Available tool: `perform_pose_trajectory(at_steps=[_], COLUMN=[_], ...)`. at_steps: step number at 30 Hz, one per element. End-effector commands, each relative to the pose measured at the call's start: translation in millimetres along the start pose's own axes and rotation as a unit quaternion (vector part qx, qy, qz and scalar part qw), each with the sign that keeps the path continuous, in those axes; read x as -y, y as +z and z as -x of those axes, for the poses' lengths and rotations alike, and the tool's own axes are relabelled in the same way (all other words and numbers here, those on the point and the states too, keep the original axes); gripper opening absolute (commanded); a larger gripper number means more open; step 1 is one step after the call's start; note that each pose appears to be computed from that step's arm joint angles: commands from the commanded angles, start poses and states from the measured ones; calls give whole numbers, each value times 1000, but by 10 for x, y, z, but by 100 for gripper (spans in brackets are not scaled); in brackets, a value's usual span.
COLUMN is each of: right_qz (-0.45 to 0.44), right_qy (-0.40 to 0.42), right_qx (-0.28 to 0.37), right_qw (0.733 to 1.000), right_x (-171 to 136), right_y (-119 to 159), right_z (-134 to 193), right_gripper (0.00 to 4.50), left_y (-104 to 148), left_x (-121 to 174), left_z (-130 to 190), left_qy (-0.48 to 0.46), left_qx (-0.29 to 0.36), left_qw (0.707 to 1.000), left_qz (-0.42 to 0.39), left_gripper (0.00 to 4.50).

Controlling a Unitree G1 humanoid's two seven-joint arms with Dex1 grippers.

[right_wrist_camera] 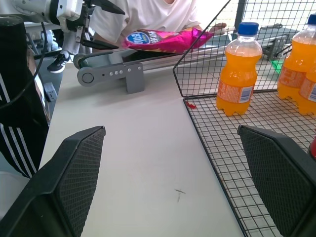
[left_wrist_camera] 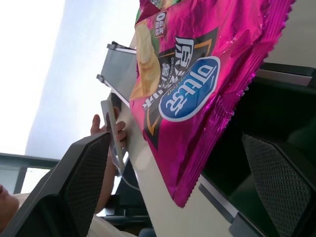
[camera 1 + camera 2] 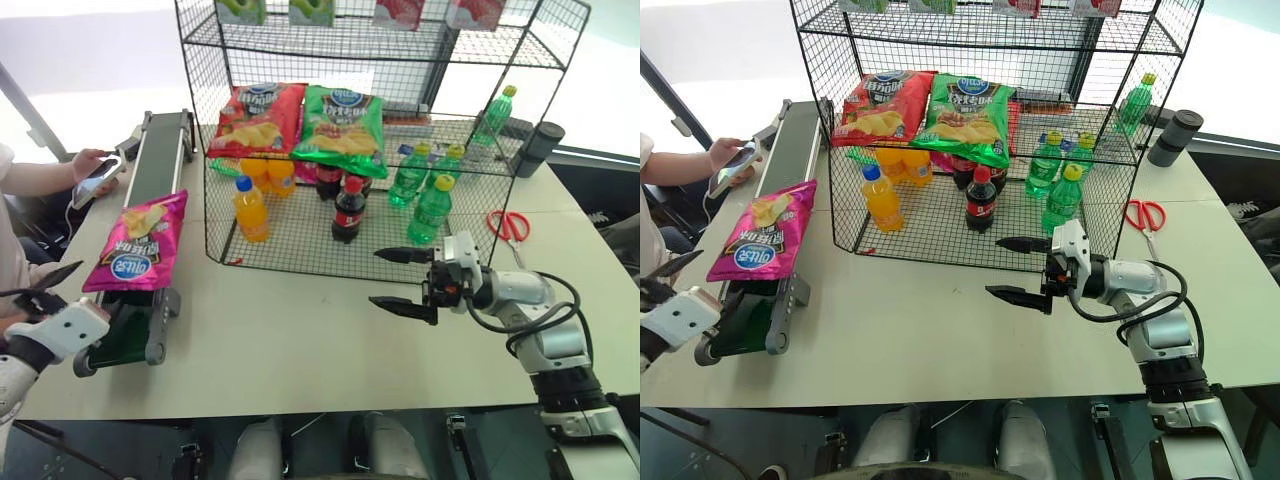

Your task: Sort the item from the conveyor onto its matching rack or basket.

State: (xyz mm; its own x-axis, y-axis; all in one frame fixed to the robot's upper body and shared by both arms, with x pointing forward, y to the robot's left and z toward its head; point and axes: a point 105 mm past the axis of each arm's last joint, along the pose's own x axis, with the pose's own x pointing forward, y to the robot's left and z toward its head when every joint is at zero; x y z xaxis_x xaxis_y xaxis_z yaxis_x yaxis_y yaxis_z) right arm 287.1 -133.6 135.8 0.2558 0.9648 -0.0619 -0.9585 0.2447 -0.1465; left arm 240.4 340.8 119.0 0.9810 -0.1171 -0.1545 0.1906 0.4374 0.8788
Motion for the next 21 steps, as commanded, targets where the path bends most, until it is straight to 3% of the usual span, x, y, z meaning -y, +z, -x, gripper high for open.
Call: perform_pose_trajectory(at_steps=[1,8,11,18,21], right_qz=[29,36,41,44,47], right_qy=[-7,-11,-13,-19,-22], right_qx=[12,13,10,10,8], right_qw=[1000,999,999,999,999], right_x=[34,56,59,80,88], right_y=[131,157,148,153,149], right_z=[14,16,18,18,22], right_gripper=[447,447,450,450,450], left_y=[45,64,119,172,209], left_x=[-49,-3,-13,-24,-57], left_z=[-40,-76,-98,-133,-151], left_qy=[5,0,-4,-5,2], left_qx=[12,21,33,42,49], left_qw=[1000,1000,999,999,999], left_qz=[-15,-3,11,8,13], left_gripper=[450,450,360,11,5])
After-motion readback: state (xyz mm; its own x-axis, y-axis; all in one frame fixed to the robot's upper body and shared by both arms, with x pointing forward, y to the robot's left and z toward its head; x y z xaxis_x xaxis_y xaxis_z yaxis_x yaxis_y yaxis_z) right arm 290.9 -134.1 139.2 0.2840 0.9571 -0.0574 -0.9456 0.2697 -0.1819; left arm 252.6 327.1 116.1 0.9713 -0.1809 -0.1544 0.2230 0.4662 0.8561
